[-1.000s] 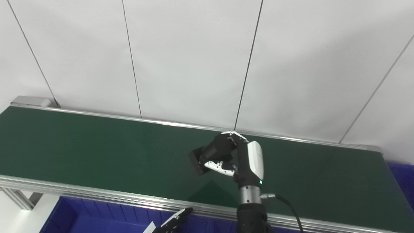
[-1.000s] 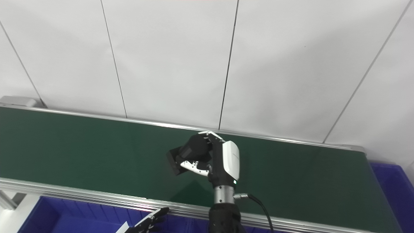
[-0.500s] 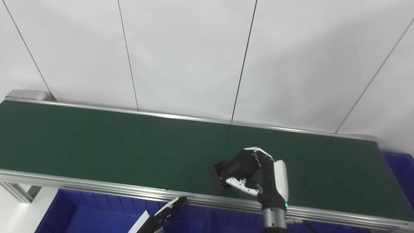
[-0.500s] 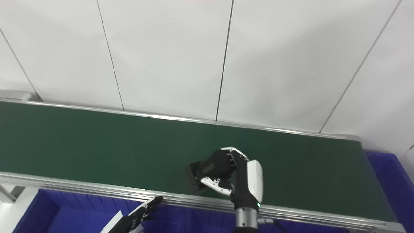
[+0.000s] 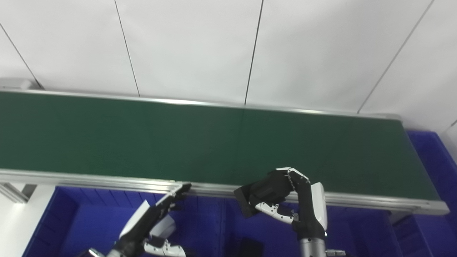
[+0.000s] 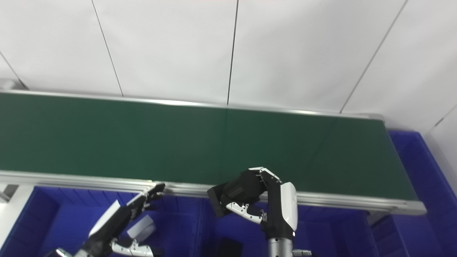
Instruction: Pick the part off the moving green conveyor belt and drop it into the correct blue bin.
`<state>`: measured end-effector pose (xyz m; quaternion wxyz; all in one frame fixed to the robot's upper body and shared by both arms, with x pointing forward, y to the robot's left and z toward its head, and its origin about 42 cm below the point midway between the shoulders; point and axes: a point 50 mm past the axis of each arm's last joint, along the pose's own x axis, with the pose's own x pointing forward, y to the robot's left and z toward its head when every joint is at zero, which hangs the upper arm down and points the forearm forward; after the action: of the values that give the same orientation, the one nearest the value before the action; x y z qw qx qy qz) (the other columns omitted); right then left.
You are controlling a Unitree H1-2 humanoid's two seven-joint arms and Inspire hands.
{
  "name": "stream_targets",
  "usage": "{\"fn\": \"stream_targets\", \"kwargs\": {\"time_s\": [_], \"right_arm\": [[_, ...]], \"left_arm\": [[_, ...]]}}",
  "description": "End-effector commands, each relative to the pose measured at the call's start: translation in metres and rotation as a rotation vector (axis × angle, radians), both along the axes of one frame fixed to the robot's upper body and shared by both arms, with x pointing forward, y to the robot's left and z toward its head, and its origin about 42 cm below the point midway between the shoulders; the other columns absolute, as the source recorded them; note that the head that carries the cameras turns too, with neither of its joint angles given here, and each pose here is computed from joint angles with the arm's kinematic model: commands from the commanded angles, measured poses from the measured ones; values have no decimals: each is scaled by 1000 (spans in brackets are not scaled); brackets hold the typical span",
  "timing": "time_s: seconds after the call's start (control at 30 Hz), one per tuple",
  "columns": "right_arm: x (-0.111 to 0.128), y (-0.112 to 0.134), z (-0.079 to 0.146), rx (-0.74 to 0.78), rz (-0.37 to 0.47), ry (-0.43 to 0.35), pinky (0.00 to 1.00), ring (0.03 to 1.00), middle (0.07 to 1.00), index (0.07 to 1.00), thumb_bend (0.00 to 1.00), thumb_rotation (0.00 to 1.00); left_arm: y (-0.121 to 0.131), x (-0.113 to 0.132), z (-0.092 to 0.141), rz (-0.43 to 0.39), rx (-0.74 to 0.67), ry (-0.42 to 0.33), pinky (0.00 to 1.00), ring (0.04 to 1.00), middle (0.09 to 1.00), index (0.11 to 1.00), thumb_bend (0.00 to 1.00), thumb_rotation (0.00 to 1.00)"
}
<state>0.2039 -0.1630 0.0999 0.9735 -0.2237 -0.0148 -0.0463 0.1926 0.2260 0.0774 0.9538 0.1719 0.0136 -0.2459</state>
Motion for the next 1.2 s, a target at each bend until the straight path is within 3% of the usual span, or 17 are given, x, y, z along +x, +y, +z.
{"fn": "stream_targets", "kwargs": {"time_s": [0.0, 0.07, 0.53, 0.63, 0.77, 0.83, 0.87, 0.9, 0.93, 0.97, 1.03, 1.17], "right_arm": [[-1, 0, 13, -10, 3, 3, 250, 323, 453, 545, 515, 0], [-5, -2, 15, -37, 14, 27, 225, 298, 457, 544, 515, 0], [3, -16, 3, -235, 63, 249, 402, 470, 458, 538, 517, 0], [8, -14, -1, -320, 38, 314, 276, 358, 461, 518, 519, 0], [10, -8, -3, -354, -23, 370, 271, 373, 484, 495, 524, 0], [11, -4, -2, -392, -35, 408, 198, 284, 473, 720, 553, 0], [11, -2, -1, -426, -34, 426, 248, 353, 476, 766, 557, 0], [11, -1, 0, -453, -28, 442, 486, 576, 587, 797, 639, 28], [10, 1, 1, -469, -21, 456, 518, 605, 610, 798, 656, 34], [10, 2, 2, -477, -17, 466, 661, 725, 706, 793, 690, 49], [8, 5, 3, -502, -10, 483, 850, 876, 842, 782, 745, 88], [7, 12, 3, -597, 46, 541, 986, 964, 920, 829, 810, 202]], "left_arm": [[3, 8, 17, -5, -1, -58, 818, 907, 946, 938, 901, 255], [4, 9, 21, -1, 2, -59, 814, 905, 946, 937, 902, 250], [6, 15, 33, 9, 7, -69, 814, 890, 927, 931, 903, 249], [6, 16, 34, 7, 1, -68, 814, 888, 925, 930, 904, 247], [7, 16, 35, 9, 6, -67, 808, 883, 924, 930, 907, 257], [8, 15, 35, 13, 2, -63, 799, 878, 922, 928, 911, 253], [9, 15, 36, 14, 0, -62, 797, 877, 922, 927, 911, 250], [9, 15, 36, 14, 0, -61, 802, 879, 922, 926, 908, 244], [10, 15, 36, 14, 1, -61, 803, 880, 922, 926, 907, 243], [10, 15, 36, 13, 2, -60, 809, 884, 922, 927, 907, 246], [11, 15, 37, 12, 5, -57, 819, 891, 925, 929, 908, 252], [13, 16, 37, 12, 4, -53, 826, 890, 923, 929, 910, 248]]}}
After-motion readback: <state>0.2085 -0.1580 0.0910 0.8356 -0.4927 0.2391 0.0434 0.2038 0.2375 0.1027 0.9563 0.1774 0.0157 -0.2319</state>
